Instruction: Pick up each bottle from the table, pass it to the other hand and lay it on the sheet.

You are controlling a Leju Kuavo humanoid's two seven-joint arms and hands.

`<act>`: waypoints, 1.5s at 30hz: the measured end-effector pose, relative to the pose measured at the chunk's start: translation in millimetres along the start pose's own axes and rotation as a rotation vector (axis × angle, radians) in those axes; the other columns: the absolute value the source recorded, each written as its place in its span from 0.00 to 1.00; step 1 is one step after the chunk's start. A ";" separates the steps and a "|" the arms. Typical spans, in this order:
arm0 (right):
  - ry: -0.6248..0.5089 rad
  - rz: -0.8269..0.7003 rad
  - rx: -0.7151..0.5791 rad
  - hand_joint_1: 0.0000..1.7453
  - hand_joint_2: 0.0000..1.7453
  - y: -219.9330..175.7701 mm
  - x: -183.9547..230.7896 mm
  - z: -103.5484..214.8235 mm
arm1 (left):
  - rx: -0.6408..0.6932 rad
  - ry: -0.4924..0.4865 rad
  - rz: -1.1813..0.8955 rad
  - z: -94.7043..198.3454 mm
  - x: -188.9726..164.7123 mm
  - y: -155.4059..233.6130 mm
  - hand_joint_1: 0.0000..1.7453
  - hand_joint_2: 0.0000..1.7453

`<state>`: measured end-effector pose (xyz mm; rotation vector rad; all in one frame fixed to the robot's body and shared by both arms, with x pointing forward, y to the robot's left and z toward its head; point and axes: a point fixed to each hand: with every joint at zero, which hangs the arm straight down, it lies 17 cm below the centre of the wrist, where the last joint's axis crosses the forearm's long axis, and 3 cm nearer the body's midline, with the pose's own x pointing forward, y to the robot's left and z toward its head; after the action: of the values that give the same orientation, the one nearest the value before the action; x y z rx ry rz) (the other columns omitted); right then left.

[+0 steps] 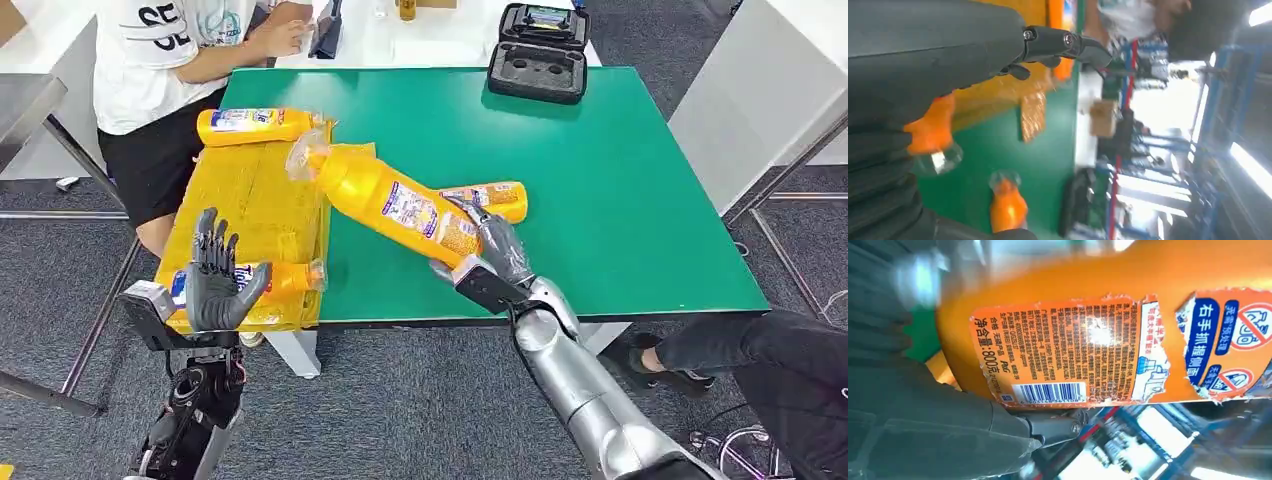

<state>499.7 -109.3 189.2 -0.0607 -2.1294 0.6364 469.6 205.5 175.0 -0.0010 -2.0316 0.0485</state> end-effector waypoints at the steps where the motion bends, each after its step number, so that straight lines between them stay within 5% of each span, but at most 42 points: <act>1: -0.008 -0.028 -0.003 0.98 1.00 5.4 4.3 0.7 | -0.018 -0.004 0.017 0.4 3.6 -6.7 0.00 1.00; 12: -0.015 -0.229 0.038 0.97 1.00 72.6 36.2 4.2 | -0.150 -0.046 0.088 4.9 30.2 -63.3 0.00 1.00; 33: 0.006 -0.278 0.076 0.99 1.00 81.0 30.9 11.5 | -0.333 -0.078 0.120 20.8 45.9 -117.2 0.00 1.00; 45: 0.034 -0.326 0.184 0.98 1.00 118.6 31.5 23.1 | -0.478 0.012 0.066 15.1 21.5 -150.7 0.00 1.00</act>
<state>440.7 -7.7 147.0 0.3664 -1.9802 0.6263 449.6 54.9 192.8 -0.3675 -1.9865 -0.3945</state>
